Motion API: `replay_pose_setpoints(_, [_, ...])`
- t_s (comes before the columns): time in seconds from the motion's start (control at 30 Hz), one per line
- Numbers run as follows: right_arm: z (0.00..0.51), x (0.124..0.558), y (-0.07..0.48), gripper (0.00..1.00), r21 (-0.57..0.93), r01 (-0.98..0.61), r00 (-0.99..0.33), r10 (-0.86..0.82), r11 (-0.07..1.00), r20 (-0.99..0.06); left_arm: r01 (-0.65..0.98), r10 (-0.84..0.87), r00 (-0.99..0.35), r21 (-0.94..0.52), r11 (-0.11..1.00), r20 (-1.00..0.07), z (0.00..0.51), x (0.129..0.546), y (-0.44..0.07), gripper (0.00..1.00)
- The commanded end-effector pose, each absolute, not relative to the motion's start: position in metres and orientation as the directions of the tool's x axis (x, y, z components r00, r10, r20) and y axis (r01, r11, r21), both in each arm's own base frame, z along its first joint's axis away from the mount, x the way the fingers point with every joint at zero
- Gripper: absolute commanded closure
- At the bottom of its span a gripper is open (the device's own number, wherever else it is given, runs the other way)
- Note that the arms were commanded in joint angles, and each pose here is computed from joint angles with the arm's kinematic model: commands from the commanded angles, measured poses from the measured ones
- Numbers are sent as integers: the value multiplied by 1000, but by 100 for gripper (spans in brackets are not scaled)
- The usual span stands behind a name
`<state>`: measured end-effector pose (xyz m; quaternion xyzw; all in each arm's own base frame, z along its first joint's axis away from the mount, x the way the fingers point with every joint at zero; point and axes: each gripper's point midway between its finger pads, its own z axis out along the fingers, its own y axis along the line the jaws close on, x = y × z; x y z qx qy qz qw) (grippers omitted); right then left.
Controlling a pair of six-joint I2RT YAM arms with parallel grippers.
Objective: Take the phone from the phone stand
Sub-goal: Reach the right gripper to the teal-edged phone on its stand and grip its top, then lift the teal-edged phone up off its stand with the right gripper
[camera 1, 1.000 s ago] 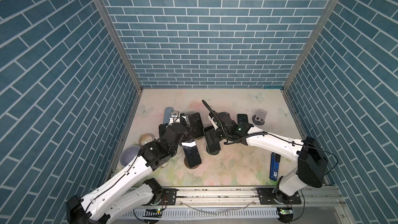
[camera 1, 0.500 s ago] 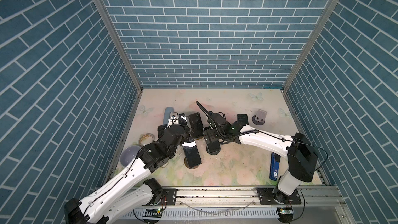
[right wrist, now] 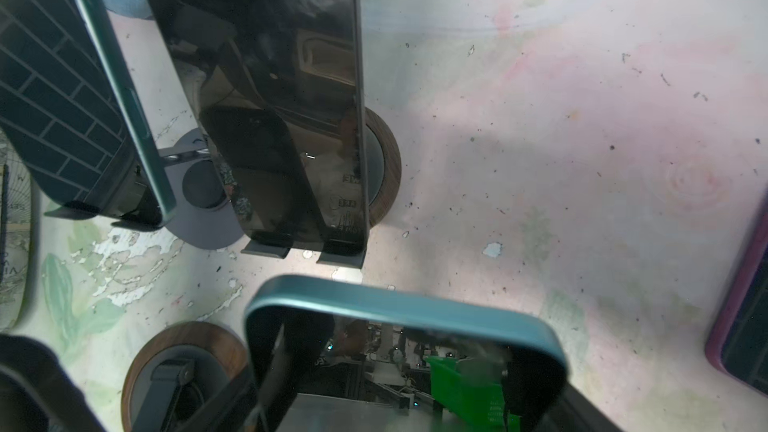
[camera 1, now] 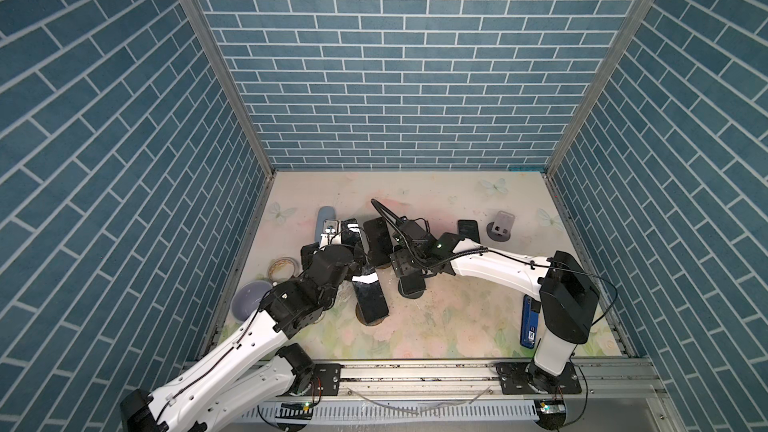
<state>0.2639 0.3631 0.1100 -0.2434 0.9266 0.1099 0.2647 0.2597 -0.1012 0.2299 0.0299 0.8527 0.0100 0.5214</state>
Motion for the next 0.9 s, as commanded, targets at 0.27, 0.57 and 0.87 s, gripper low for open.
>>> replay_pose_setpoints(0.27, [116,268,364,39,47,-474,-750,-375,879,-544,26,71,-471,66,997,-879,220,258,-96,0])
replay_pose_setpoints(0.57, [141,273,366,45,58,-487,-718,-362,871,-594,31,80,-483,74,997,-872,219,260,-99,0])
replay_pose_setpoints(0.87, [177,288,357,47,153,-467,-705,-262,871,-659,39,90,-490,82,996,-867,219,264,-104,0])
